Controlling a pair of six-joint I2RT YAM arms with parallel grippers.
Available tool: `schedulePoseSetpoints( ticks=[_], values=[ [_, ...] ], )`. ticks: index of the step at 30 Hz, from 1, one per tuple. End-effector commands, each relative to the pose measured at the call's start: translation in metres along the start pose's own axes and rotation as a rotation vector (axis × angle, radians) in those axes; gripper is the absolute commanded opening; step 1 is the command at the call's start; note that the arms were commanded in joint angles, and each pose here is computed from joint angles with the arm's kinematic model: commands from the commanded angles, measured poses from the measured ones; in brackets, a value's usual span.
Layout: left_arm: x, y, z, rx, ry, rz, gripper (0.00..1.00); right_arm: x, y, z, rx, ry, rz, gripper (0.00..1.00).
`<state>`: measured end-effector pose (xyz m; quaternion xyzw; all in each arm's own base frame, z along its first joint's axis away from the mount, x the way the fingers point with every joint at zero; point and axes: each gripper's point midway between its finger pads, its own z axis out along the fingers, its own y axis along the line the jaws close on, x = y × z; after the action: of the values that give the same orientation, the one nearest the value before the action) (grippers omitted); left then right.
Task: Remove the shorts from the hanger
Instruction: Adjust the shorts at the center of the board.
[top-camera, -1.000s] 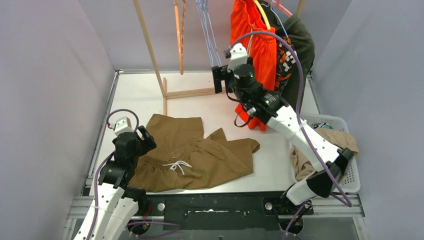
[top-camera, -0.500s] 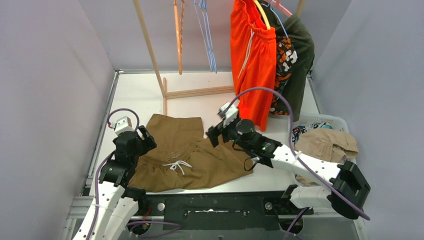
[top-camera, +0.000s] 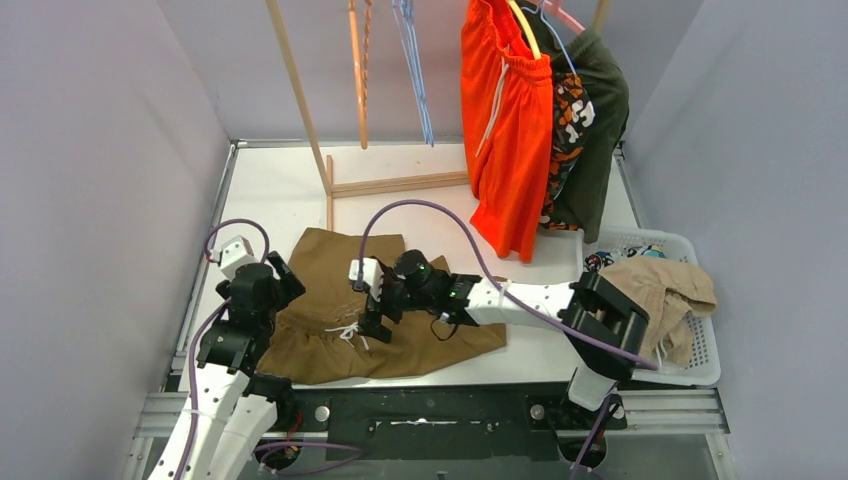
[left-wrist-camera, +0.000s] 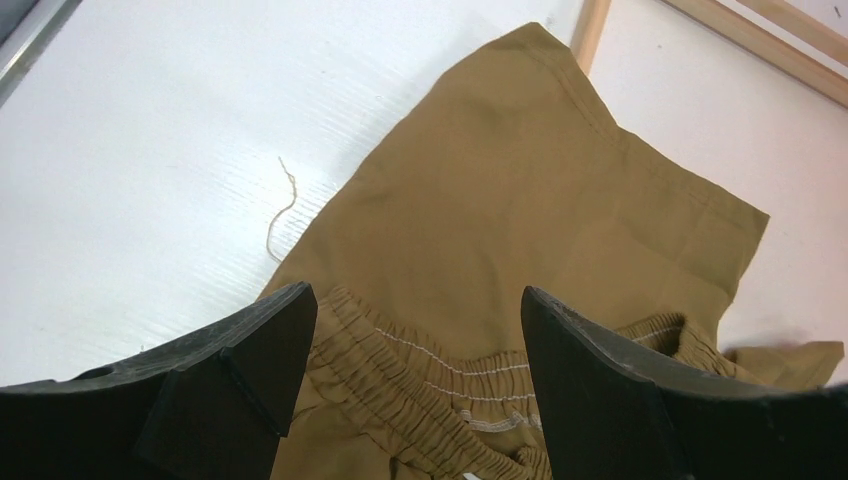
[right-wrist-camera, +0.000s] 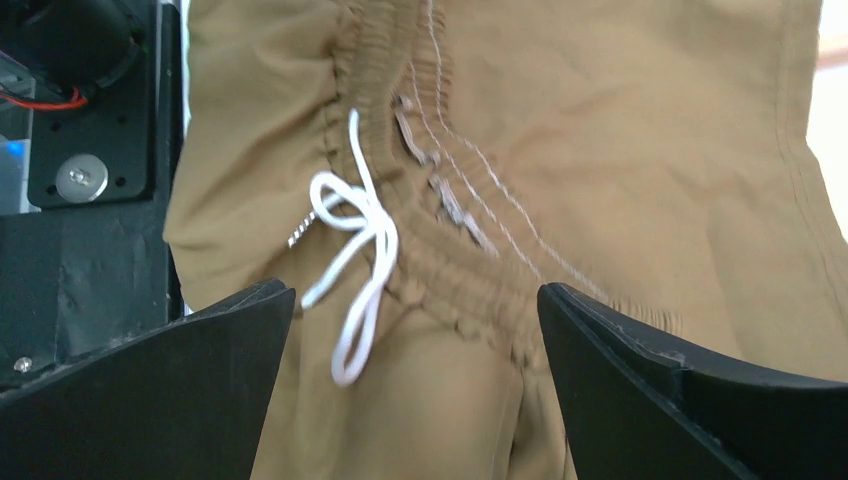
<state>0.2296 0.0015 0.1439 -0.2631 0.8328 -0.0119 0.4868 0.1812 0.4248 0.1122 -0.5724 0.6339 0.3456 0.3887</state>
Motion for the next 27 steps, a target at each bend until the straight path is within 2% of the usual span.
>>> schedulePoseSetpoints(
  ticks=[1,7,10,14,16,19,20,24,26,27],
  values=[
    [-0.031,0.004,-0.008,-0.051,-0.099,-0.076,0.75,-0.033,0.003,0.022,-0.067,-0.049,-0.091,0.98],
    [-0.035,0.009,-0.011,-0.075,-0.116,-0.095,0.75,-0.006,-0.006,0.055,-0.091,0.059,-0.098,0.98],
    [-0.034,0.009,-0.011,-0.071,-0.114,-0.093,0.75,0.024,-0.007,0.071,-0.097,0.131,-0.048,0.98],
    [-0.033,0.007,-0.009,-0.061,-0.104,-0.086,0.75,0.066,-0.016,0.079,-0.013,0.21,0.04,0.99],
    [-0.032,0.005,-0.009,-0.052,-0.101,-0.083,0.75,0.079,-0.021,0.074,0.056,0.244,0.044,0.94],
    [-0.03,-0.001,-0.008,-0.02,-0.089,-0.07,0.75,0.083,-0.022,0.06,0.139,0.271,-0.011,0.63],
    [-0.029,-0.002,-0.008,-0.011,-0.086,-0.065,0.75,0.083,-0.022,0.055,0.16,0.265,-0.014,0.57],
    [-0.027,-0.004,-0.007,-0.001,-0.076,-0.055,0.75,0.063,-0.019,0.033,0.199,0.174,0.005,0.26],
    [-0.027,-0.005,-0.007,0.005,-0.075,-0.055,0.75,0.046,-0.021,0.02,0.227,0.111,0.004,0.03],
    [-0.027,-0.005,-0.007,0.007,-0.075,-0.054,0.75,0.035,-0.023,0.012,0.255,0.075,0.007,0.0]
  ],
)
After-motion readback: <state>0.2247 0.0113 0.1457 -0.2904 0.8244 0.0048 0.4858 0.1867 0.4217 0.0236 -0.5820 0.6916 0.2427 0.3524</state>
